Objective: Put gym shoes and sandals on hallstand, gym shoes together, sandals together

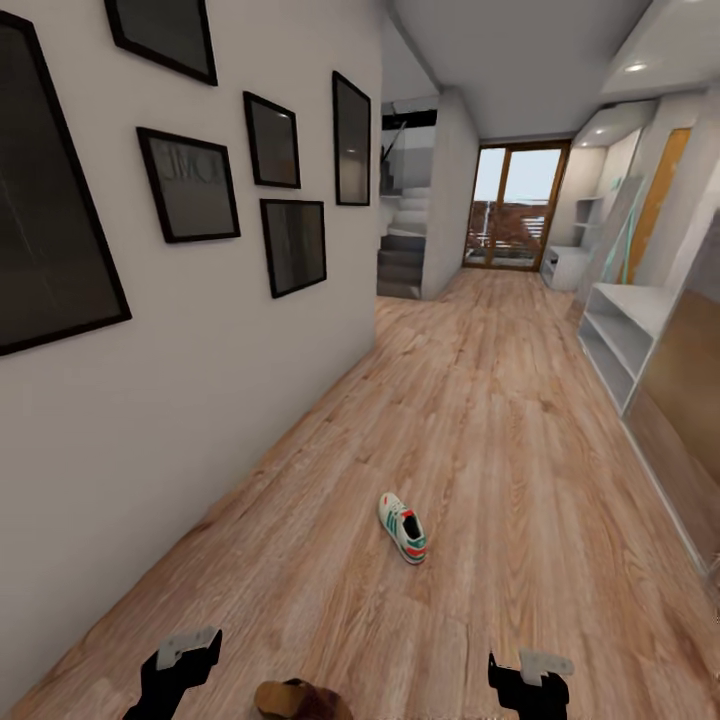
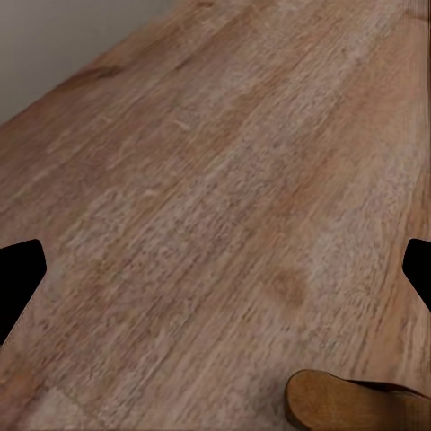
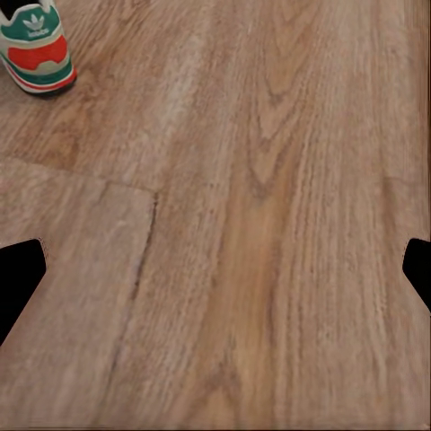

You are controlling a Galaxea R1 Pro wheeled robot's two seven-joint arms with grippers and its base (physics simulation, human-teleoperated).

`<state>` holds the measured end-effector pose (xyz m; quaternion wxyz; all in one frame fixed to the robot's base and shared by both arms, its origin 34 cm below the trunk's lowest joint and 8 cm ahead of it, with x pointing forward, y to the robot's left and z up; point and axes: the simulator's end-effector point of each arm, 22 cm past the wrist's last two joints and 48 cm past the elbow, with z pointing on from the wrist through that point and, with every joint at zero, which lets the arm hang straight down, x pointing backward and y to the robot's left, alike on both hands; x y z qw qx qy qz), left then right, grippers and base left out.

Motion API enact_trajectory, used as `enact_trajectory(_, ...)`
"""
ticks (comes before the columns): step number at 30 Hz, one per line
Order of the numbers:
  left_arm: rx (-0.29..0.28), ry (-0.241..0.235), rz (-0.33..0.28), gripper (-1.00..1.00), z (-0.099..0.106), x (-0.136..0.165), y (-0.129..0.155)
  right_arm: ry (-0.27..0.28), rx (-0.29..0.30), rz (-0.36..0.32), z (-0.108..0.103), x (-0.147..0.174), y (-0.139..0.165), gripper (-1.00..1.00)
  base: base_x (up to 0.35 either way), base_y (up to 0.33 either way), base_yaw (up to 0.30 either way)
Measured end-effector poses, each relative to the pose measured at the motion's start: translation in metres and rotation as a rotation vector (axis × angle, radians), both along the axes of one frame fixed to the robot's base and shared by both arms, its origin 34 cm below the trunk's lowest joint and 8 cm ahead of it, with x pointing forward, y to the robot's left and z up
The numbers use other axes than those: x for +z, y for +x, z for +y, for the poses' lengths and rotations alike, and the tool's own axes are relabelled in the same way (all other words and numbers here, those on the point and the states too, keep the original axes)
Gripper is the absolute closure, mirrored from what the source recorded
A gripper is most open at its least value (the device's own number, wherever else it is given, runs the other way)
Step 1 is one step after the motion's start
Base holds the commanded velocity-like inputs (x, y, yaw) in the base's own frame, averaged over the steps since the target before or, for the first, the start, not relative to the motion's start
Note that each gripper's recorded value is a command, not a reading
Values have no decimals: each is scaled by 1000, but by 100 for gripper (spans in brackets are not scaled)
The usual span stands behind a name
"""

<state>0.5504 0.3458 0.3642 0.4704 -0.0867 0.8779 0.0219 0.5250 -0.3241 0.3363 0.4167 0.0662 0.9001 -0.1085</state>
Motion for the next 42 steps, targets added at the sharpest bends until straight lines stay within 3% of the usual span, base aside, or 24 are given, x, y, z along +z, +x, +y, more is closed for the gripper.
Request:
enact_trajectory(27, -7, 3, 4, -100, -2, -1, -1, -1, -1, 3, -1, -1, -1, -100, 106, 315, -265)
enact_trajectory(42, -8, 5, 6, -100, -2, -2, -2, -1, 0, 3, 0, -1, -1, -100, 28, 63, -265)
